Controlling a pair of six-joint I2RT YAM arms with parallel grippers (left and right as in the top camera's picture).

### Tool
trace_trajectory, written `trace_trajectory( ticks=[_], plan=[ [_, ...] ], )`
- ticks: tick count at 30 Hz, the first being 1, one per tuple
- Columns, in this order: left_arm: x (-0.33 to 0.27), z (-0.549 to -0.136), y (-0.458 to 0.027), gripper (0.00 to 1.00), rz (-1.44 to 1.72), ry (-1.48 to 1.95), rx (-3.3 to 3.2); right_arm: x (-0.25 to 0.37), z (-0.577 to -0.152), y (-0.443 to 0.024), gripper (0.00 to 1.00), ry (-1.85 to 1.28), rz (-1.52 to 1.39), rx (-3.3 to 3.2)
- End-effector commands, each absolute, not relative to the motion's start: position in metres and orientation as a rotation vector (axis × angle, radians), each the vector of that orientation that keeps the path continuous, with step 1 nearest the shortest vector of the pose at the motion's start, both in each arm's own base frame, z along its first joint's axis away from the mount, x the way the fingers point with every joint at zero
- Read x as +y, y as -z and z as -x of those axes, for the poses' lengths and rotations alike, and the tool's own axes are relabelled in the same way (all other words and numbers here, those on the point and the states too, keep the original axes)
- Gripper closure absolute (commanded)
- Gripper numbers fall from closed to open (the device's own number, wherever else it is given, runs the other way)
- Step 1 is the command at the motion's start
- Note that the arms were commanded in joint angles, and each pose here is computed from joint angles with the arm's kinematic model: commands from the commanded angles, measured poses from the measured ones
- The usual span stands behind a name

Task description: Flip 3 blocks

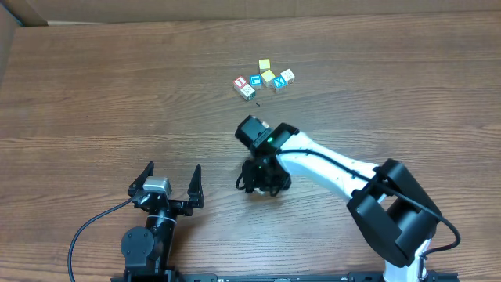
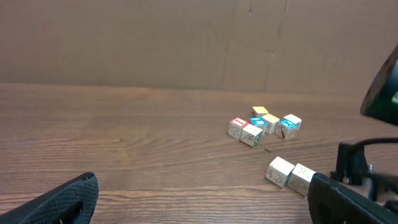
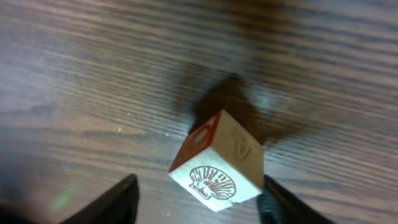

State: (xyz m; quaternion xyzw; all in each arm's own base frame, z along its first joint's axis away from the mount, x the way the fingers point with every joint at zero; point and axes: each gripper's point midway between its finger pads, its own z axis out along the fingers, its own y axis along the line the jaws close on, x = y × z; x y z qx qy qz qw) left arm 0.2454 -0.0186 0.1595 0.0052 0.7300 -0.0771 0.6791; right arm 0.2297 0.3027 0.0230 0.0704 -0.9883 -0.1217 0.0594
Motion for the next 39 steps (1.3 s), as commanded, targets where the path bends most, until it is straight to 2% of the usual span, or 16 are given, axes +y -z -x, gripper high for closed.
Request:
trace_trajectory(
  ticks=[1,3,6,8,12,17,22,27,29,30,31,36,37,39],
  plan=[
    [-0.021,-0.245,-0.159,0.00,-0.037,0.163,1.637,0.286,-0.244,-0.017,0.45,0.203,-0.096,-3.111],
    [-0.021,-0.245,-0.159,0.00,-0.037,0.163,1.637,0.284,-0.253,-0.017,0.49,0.177,-0.092,-3.161],
    [-0.021,-0.245,-0.159,0.00,-0.038,0.163,1.637,0.284,-0.268,-0.017,0.65,0.171,-0.086,-3.227],
    [-0.021,-0.245,-0.159,0.00,-0.037,0.163,1.637,0.287,-0.274,-0.018,0.70,0.184,-0.095,-3.255],
    [-0.021,-0.245,-0.159,0.00,-0.037,0.163,1.637,0.288,-0.282,-0.020,0.72,0.186,-0.091,-3.294],
    [-0.021,-0.245,-0.159,0.00,-0.037,0.163,1.637,0.283,-0.294,-0.023,0.84,0.163,-0.074,-3.333],
    [-0.021,-0.245,-0.159,0.00,-0.038,0.163,1.637,0.271,-0.299,-0.049,0.84,0.137,-0.031,-3.326],
    [-0.021,-0.245,-0.159,0.00,-0.038,0.163,1.637,0.268,-0.303,-0.075,0.70,0.177,-0.102,-3.348],
    [-0.021,-0.245,-0.159,0.00,-0.037,0.163,1.637,0.272,-0.298,-0.076,0.47,0.218,-0.107,-3.321],
    [-0.021,-0.245,-0.159,0.00,-0.037,0.163,1.637,0.275,-0.293,-0.076,0.16,0.251,-0.113,-3.294],
    [-0.021,-0.245,-0.159,0.00,-0.037,0.163,1.637,0.277,-0.290,-0.075,0.00,0.269,-0.116,-3.278],
    [-0.021,-0.245,-0.159,0.00,-0.037,0.163,1.637,0.277,-0.279,-0.073,0.00,0.282,-0.118,-3.219],
    [-0.021,-0.245,-0.159,0.00,-0.037,0.163,1.637,0.278,-0.276,-0.073,0.04,0.292,-0.122,-3.205],
    [-0.021,-0.245,-0.159,0.00,-0.037,0.163,1.637,0.280,-0.268,-0.069,0.19,0.302,-0.080,-3.179]
  ],
)
